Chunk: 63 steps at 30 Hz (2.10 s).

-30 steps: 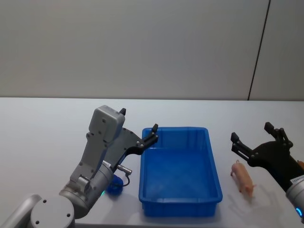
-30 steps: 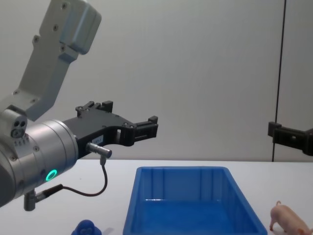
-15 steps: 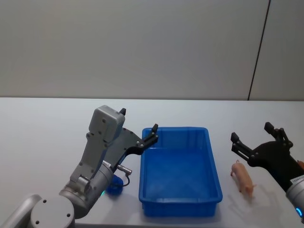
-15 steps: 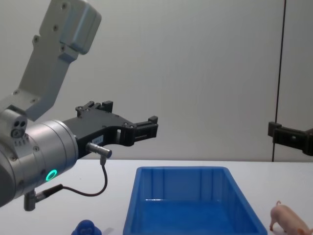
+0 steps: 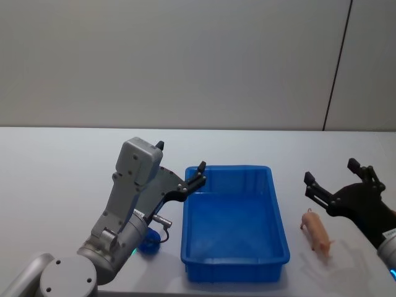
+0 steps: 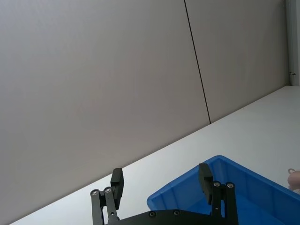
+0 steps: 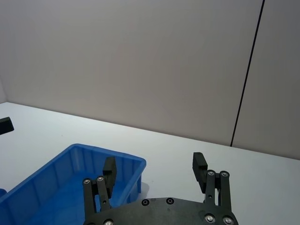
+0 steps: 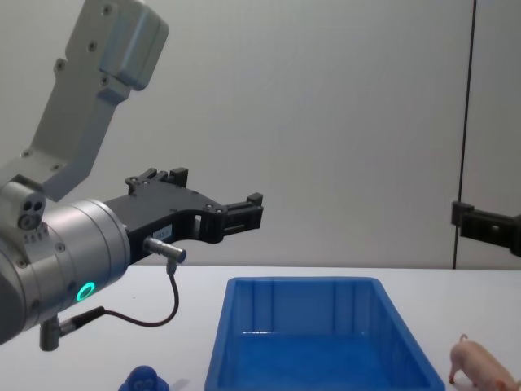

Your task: Pick up the two dolls from the table and place them into the box.

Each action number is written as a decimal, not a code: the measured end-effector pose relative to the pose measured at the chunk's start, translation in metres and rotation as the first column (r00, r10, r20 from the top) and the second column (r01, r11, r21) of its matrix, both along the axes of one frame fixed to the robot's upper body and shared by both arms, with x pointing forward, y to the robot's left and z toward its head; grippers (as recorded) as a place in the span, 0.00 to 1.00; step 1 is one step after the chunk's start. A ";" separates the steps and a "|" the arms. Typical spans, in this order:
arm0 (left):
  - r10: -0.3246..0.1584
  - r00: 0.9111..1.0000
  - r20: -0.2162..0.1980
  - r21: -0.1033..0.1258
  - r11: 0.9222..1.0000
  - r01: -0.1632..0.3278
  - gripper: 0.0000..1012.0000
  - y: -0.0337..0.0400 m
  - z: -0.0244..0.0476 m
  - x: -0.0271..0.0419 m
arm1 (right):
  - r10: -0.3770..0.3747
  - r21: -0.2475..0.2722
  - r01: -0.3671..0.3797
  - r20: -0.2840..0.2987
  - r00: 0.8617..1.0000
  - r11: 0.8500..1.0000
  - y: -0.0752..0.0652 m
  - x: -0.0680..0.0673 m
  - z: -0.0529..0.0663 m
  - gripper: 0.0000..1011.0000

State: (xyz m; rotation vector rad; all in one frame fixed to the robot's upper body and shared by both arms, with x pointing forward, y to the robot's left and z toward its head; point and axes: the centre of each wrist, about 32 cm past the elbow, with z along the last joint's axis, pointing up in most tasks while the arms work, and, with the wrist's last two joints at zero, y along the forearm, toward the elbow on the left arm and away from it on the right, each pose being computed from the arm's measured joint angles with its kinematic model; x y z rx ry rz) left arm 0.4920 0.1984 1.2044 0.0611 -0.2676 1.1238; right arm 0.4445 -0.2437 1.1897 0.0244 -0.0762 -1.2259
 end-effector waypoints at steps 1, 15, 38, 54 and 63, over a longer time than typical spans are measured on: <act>0.000 1.000 0.000 0.000 1.000 0.000 0.99 0.0000 0.0000 0.0000 | 0.000 0.000 0.000 0.000 1.000 1.000 0.000 0.000 0.000 0.99; 0.000 1.000 0.000 0.000 1.000 0.000 0.99 0.0000 0.0000 0.0000 | -0.007 -0.003 0.006 -0.062 0.998 1.000 -0.035 -0.010 0.000 0.99; 0.000 1.000 0.000 0.000 1.000 0.000 0.99 0.0000 0.0000 0.0000 | -0.186 -0.075 0.174 -0.195 0.963 0.982 -0.075 -0.041 -0.009 0.99; 0.000 1.000 0.000 0.000 1.000 0.000 0.99 0.0000 0.0000 0.0000 | -0.231 -0.081 0.217 -0.268 0.935 0.973 -0.096 -0.027 -0.017 0.99; 0.000 1.000 0.000 0.000 1.000 0.000 0.99 0.0000 0.0000 0.0000 | -0.199 -0.051 0.193 -0.327 0.924 0.980 -0.104 -0.013 -0.024 0.99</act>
